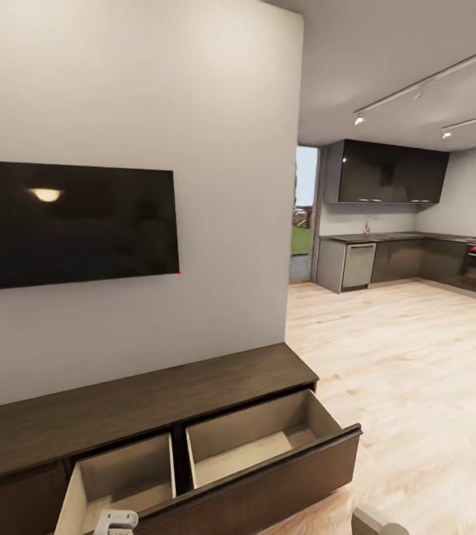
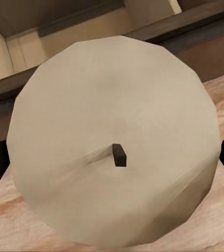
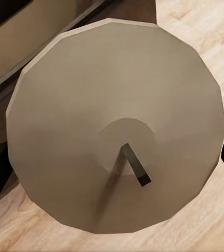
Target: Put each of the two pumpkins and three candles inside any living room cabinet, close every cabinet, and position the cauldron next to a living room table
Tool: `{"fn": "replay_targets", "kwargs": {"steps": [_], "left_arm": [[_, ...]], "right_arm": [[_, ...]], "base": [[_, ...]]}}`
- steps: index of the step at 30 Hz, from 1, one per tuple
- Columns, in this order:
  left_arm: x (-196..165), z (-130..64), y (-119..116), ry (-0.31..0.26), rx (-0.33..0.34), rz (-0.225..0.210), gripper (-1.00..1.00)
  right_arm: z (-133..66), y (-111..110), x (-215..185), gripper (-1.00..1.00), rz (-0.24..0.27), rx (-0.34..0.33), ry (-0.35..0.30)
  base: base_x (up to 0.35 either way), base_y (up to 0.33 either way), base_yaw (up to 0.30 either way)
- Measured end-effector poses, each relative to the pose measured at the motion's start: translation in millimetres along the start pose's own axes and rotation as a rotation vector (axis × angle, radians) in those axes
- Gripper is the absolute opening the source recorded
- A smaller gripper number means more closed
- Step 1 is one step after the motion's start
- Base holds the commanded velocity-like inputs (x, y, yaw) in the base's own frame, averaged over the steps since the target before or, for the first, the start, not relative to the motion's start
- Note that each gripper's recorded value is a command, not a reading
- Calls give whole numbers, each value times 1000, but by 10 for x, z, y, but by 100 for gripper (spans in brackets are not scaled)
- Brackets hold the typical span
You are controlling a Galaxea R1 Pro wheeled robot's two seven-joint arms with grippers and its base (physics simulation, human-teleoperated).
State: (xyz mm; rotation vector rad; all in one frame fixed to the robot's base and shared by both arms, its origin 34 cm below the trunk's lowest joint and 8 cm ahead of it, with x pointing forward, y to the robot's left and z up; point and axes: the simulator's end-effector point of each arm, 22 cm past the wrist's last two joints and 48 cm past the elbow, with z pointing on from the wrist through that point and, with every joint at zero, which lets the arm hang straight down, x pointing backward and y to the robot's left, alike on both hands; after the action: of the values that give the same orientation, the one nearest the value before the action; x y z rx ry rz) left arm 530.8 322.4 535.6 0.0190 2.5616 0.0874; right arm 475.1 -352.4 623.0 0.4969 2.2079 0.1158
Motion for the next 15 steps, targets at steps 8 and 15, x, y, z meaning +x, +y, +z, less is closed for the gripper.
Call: {"fn": "replay_targets", "kwargs": {"steps": [8,15], "left_arm": [[-66,-6,6,-47,3,3,-100],[301,-31,-27,-77,12,11,-100]], "right_arm": [[0,-8,-2,-100,-1,1,0],[4,3,-5,-100,-7,-1,1]], "base": [[6,-9,0],[0,0,0]]}}
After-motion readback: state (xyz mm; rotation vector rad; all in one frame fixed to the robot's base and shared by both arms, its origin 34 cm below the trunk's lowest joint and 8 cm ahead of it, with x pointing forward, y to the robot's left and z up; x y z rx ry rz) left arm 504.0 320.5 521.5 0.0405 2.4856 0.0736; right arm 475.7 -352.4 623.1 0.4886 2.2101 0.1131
